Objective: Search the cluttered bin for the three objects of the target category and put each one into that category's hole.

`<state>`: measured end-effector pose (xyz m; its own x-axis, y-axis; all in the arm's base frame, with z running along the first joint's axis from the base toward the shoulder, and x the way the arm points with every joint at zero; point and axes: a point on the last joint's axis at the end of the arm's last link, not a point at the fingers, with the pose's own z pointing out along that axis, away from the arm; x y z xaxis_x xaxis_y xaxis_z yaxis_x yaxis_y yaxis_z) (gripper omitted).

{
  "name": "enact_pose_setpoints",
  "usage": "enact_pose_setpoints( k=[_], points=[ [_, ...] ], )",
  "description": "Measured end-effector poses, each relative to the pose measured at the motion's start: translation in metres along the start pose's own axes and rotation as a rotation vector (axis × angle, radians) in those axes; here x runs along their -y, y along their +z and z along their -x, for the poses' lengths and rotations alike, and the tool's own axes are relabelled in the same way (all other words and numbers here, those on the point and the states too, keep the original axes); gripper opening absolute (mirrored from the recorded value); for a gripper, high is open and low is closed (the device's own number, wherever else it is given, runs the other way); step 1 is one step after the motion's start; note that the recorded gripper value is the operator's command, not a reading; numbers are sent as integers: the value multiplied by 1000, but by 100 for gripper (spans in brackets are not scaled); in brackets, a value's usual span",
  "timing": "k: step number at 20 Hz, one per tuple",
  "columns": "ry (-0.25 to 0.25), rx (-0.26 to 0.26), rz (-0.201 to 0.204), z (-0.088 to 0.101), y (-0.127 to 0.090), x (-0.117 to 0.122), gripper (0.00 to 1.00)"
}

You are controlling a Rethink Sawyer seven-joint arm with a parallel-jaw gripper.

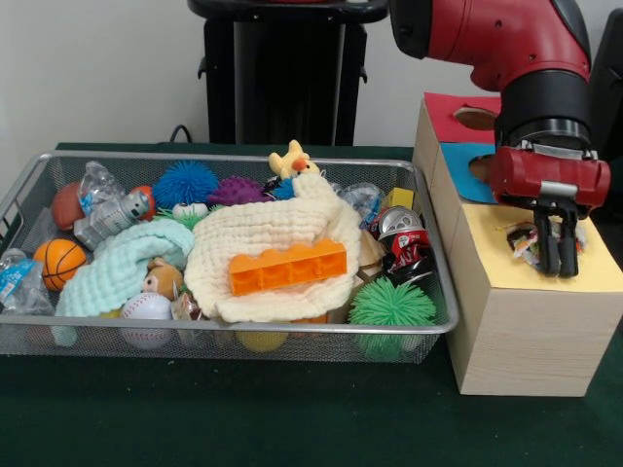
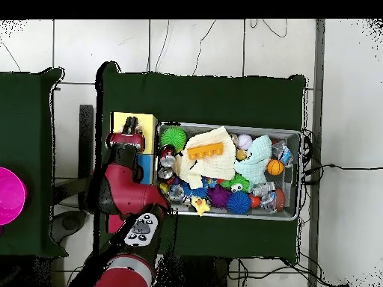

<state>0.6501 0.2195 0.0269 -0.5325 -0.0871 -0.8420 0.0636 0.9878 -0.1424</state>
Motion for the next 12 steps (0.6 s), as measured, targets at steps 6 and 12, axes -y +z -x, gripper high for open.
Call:
enact_pose_setpoints(
  k=[6,12],
  points=[
    [17,0,-7,2,-3,-10,0],
    [21,3,-3,2,-8,-23,0]
  ],
)
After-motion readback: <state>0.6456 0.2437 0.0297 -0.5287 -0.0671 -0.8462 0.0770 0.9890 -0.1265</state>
